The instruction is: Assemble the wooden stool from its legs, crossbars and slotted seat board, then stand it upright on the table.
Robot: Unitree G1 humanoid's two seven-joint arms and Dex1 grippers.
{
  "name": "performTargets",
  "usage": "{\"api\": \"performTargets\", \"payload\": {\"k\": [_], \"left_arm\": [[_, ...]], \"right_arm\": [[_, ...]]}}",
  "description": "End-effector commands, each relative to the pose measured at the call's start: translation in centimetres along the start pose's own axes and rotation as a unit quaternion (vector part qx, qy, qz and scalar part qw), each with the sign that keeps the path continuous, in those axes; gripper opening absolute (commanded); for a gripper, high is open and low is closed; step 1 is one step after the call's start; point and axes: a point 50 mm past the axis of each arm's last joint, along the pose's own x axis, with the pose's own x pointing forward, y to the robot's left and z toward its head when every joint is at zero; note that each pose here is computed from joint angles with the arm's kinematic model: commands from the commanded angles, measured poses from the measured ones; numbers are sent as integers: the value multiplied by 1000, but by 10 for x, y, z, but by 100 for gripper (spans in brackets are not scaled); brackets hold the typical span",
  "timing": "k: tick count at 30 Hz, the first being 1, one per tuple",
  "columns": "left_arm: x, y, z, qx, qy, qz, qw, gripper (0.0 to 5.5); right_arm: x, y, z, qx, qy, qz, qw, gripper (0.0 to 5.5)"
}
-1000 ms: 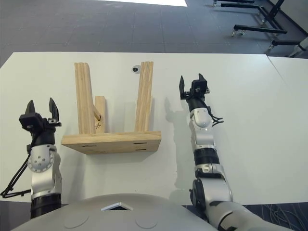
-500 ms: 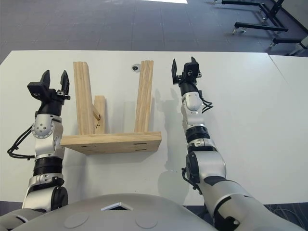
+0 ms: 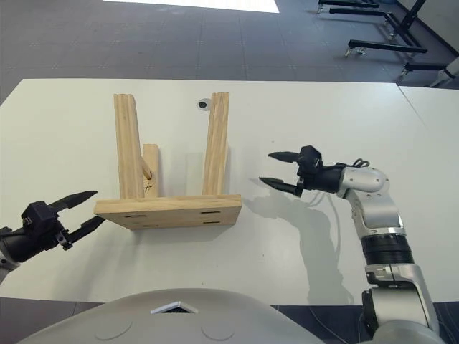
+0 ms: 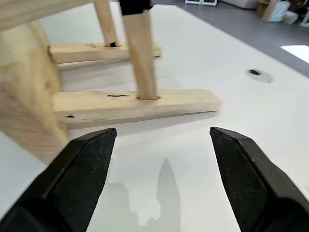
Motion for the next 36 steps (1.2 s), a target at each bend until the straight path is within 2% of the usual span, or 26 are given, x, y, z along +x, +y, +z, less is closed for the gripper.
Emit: {"api": "performTargets", "payload": {"k": [1, 6, 12, 19, 28, 36], "left_arm": [[10, -5, 7, 20, 5, -54, 998, 285], [-2, 1, 3, 22, 32, -56, 998, 285], [-26, 5, 5, 18, 61, -66, 996, 285], [-4, -16, 16, -5, 21, -129, 991, 285], [22, -16, 14, -11, -9, -126, 992, 285], [30, -17, 8, -30, -7, -135, 990, 285]], "right_arm": [[15, 12, 5, 3, 0, 51, 999, 356], [8, 14, -3, 0, 39, 65, 997, 356], [-16, -6, -5, -40, 84, 27, 995, 356], [-14, 13, 5, -7, 84, 121, 989, 356], [-3, 20, 5, 10, 58, 152, 987, 356], [1, 23, 7, 4, 51, 179, 983, 356]]}}
